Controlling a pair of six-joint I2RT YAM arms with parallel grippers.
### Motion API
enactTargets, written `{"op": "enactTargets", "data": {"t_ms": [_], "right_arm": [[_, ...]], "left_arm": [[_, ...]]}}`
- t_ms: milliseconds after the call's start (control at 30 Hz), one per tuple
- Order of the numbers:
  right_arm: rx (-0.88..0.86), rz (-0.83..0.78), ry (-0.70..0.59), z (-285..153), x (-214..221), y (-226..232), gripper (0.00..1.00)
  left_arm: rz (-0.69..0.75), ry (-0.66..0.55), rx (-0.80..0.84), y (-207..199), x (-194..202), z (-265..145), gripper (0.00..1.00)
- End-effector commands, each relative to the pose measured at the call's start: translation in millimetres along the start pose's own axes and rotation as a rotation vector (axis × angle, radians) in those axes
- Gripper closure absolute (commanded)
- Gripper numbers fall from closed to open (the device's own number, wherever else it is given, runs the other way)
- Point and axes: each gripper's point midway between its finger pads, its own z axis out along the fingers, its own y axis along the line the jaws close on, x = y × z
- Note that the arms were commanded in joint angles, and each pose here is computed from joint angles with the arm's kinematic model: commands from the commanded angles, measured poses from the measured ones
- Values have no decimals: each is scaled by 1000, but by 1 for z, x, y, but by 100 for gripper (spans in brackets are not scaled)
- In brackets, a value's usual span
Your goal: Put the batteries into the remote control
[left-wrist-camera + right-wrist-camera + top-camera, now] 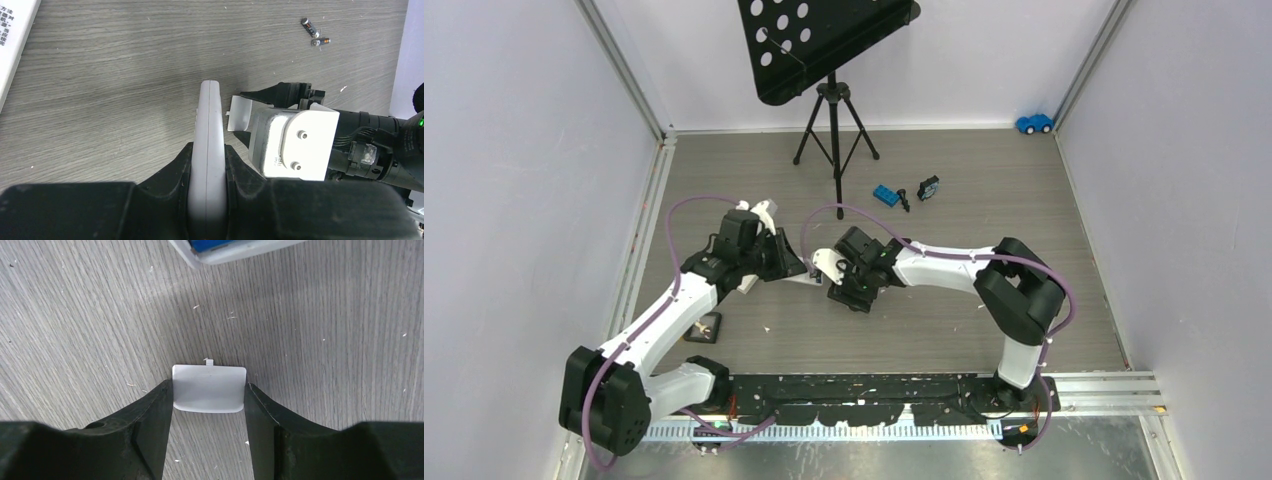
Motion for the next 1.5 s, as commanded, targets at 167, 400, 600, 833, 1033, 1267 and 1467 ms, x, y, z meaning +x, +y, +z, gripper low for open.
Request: {"op": "enactTargets", "data": {"t_ms": [167,400,600,833,1033,1267,1467], "right_arm": [[108,18,34,-27,15,-8,46],[139,121,1,-52,29,0,45],[171,153,-52,-72,33,2,44],[172,139,-174,-90,15,4,43],[169,125,-230,-92,8,5,42],[146,118,-245,-82,4,7,41],[126,102,-237,-75,1,7,41]], "left_arm": [[13,32,172,-33,-5,4,100],[-12,190,270,-52,26,35,100],[1,293,278,-65,51,68,100],[-9,345,164,-41,66,86,71],[23,325,43,-22,63,82,37],[68,300,-82,-3,54,77,2],[79,272,-114,-2,43,74,0]]}}
